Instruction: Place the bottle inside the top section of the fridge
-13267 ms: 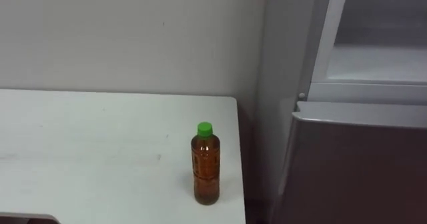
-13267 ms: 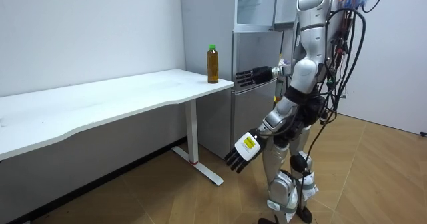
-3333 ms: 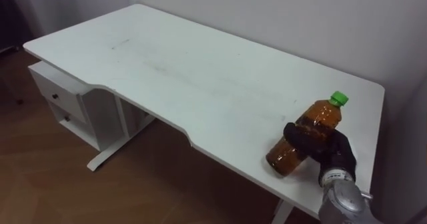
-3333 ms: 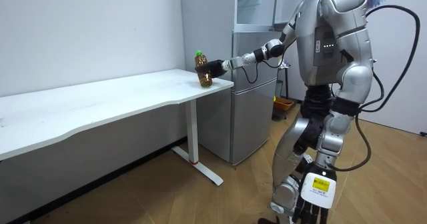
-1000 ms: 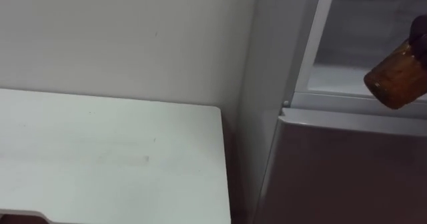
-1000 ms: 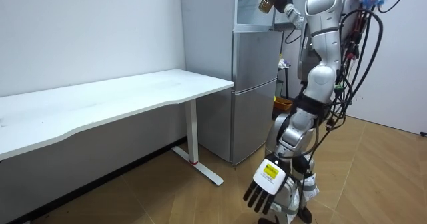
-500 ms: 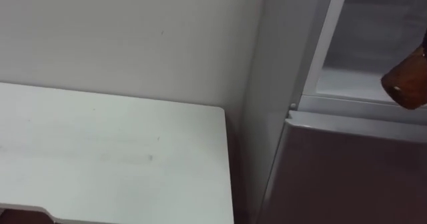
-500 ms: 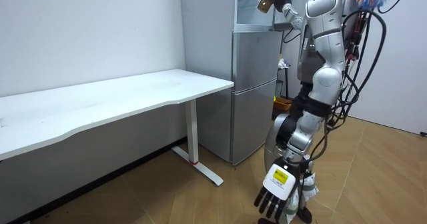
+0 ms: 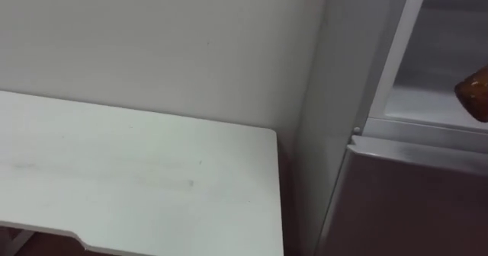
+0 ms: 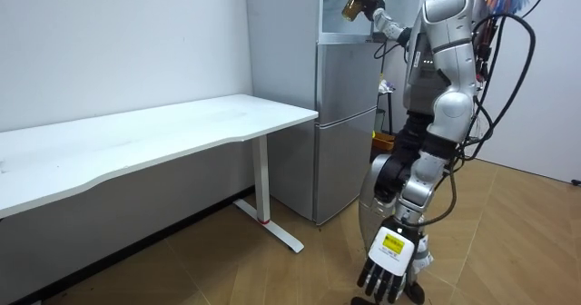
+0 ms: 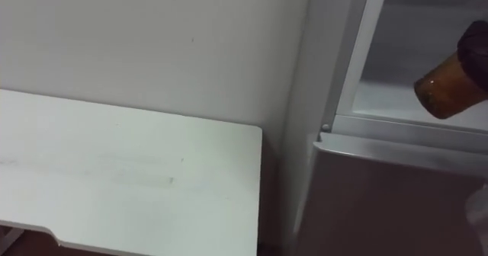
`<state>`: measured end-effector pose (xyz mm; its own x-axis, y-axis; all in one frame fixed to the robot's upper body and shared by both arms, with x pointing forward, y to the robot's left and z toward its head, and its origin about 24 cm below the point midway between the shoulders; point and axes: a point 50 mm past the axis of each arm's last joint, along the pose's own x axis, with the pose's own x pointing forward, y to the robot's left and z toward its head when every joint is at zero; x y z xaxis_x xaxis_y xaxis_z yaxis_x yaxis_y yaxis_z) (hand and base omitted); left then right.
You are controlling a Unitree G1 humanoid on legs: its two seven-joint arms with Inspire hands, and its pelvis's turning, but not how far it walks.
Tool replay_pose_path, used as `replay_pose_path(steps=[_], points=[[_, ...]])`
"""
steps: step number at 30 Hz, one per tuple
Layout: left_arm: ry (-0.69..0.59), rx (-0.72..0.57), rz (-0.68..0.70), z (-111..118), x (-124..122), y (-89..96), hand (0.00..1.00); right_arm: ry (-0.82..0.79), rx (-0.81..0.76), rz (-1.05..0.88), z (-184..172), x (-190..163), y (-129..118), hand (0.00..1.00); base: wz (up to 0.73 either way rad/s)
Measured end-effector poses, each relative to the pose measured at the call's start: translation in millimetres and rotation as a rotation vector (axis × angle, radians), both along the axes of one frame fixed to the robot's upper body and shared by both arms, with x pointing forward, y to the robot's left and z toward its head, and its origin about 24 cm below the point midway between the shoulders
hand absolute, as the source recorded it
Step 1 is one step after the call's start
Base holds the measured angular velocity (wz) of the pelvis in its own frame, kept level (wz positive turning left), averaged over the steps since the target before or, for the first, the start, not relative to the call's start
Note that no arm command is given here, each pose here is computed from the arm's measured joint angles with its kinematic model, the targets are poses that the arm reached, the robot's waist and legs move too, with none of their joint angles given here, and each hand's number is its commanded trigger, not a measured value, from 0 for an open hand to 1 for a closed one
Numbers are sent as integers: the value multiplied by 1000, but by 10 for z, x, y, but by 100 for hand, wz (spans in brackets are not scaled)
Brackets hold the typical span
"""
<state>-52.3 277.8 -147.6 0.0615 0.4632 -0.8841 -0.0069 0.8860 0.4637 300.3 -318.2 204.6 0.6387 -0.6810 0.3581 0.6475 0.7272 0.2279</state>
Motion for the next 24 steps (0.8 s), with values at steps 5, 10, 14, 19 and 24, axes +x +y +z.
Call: replay_pose_path(steps=[5, 10, 14, 19, 24], points=[[30, -5, 7, 0, -30, 1, 0, 75, 53, -62, -110, 53, -87, 100, 12], [35, 4, -14, 6, -3, 13, 0, 133, 67, -85, -183, 73, -108, 100, 0], [13, 14, -21, 17, 55, 30, 0, 175, 85, -93, -206, 182, -105, 100, 2], [-1, 36, -41, 43, 116, 82, 0, 177, 92, -108, -180, 203, -130, 100, 13], [-24, 55, -61, 84, 192, 170, 0, 202, 73, -164, -145, 223, -195, 100, 12]])
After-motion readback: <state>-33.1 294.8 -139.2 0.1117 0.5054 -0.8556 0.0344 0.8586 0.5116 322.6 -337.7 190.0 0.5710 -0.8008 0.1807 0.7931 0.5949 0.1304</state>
